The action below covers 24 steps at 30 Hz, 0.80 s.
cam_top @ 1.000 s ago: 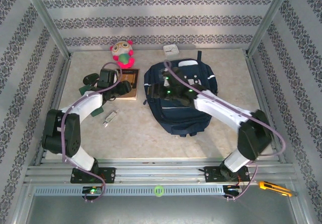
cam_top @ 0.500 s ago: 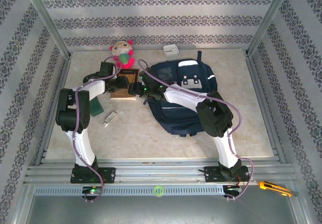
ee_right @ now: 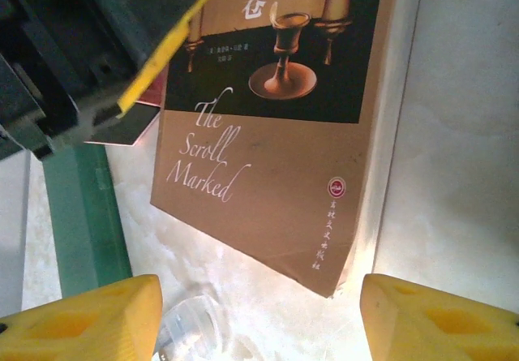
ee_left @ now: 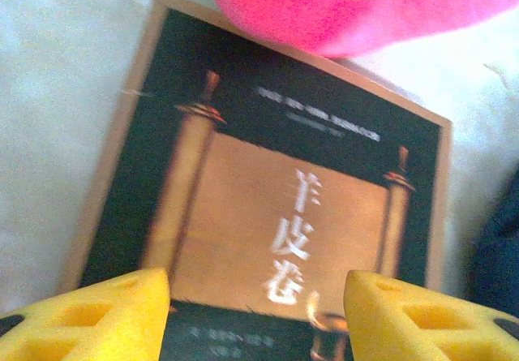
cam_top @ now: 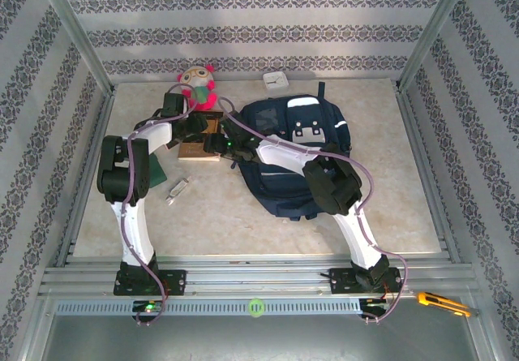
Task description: Pack books, pencil case, and school supplies into a backpack
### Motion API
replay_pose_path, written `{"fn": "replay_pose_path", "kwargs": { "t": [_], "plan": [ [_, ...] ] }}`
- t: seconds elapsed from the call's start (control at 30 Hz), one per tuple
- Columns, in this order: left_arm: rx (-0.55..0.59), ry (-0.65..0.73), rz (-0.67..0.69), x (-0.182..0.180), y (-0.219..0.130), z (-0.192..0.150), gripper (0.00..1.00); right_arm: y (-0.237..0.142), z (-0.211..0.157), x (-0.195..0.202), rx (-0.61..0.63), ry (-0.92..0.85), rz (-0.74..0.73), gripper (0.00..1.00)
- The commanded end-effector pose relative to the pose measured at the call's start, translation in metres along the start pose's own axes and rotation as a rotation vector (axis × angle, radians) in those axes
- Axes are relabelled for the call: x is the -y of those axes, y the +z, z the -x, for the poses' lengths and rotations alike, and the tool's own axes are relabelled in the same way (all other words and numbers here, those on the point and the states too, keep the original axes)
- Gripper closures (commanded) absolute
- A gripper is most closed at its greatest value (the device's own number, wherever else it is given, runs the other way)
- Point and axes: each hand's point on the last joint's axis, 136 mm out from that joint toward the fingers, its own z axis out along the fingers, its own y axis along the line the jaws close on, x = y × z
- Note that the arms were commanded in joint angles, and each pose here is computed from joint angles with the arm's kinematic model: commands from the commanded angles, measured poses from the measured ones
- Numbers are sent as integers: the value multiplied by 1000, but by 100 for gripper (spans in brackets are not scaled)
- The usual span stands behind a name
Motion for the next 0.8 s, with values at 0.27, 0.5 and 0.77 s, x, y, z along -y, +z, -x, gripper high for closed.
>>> {"fn": "replay_pose_path", "kwargs": {
  "t": [0.27, 0.5, 0.77],
  "plan": [
    [-47, -3, 173, -53, -10, -2, 41, 21, 14, 28, 2, 17, -123, 34],
    [-153, -31, 110, -52, 3, -25, 42, 42, 14, 33, -35, 28, -129, 38],
    [-252, -56, -2, -37, 6, -46, 44, 59, 12, 40, -72, 39, -137, 54]
  ]
}}
